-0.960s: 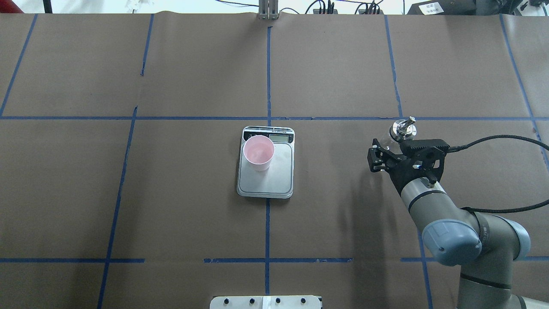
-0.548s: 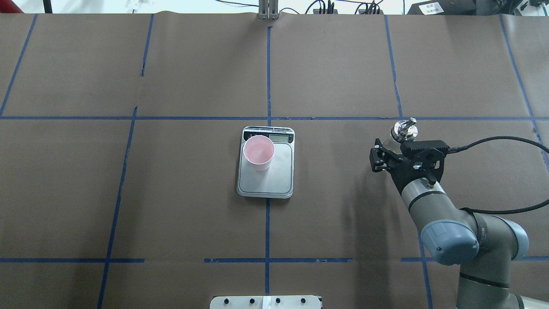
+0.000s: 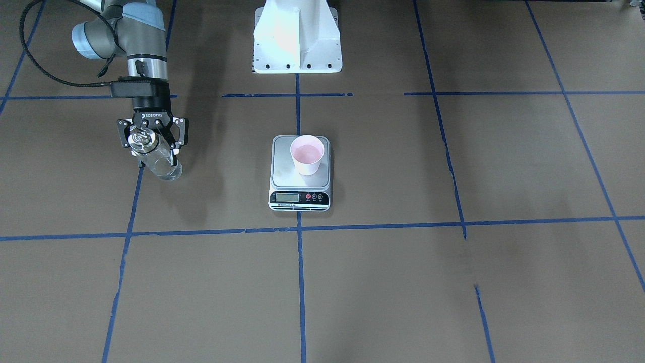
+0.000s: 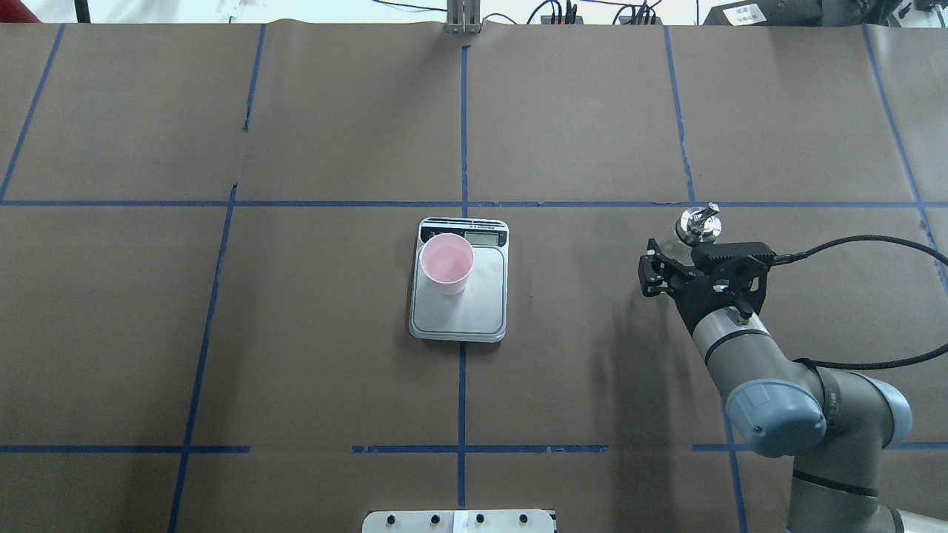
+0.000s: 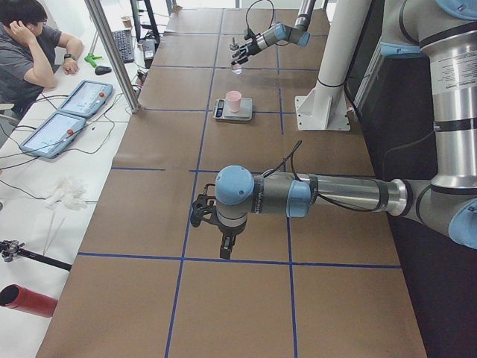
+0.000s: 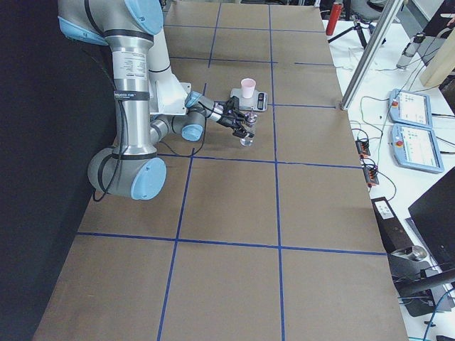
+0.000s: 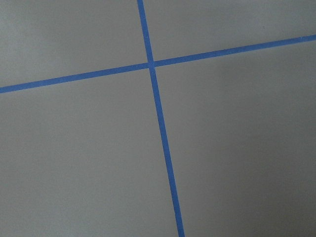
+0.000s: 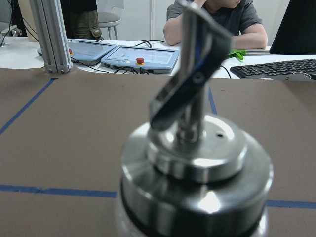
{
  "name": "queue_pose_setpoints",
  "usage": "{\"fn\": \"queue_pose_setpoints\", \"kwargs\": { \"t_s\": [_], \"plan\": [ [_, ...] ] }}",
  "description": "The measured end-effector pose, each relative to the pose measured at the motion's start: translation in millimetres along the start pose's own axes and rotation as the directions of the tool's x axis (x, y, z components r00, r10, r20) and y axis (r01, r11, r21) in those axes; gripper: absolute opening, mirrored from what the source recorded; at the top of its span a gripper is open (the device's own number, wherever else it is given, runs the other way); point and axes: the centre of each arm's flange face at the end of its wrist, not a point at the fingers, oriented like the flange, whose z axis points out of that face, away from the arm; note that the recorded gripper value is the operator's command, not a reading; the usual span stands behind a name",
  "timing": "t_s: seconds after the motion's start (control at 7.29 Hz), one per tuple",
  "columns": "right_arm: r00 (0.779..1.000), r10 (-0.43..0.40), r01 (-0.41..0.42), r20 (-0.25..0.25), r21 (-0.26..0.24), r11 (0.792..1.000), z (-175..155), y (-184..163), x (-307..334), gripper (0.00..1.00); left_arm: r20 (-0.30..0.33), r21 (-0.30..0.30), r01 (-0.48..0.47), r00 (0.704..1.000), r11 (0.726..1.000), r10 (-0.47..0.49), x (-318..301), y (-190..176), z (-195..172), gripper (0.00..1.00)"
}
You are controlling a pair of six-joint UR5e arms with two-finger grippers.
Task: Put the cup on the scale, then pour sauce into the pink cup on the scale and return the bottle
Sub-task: 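Carry the upright bottle back and lower it to its spot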
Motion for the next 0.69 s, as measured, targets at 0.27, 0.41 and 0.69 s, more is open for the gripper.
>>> {"fn": "queue_pose_setpoints", "kwargs": {
  "t_s": [0.27, 0.41, 0.69],
  "plan": [
    [1.0, 0.007, -0.007, -0.003, -0.001, 1.0, 0.3, 1.1, 2.5, 0.0, 0.0, 0.0, 0.0, 1.0, 1.0, 0.0, -0.2, 0.1, 0.1, 1.0],
    [1.0, 0.01, -0.01, -0.009, -0.001, 1.0, 1.3, 3.1, 5.6, 0.0, 0.0, -0.001, 0.001, 1.0, 1.0, -0.001, -0.3, 0.1, 0.3, 1.0],
    [0.999, 0.018, -0.018, -0.032, -0.006, 1.0, 9.3, 14.5, 15.3, 0.0, 0.0, -0.001, 0.001, 1.0, 1.0, -0.001, -0.4, 0.2, 0.4, 1.0]
  ]
}}
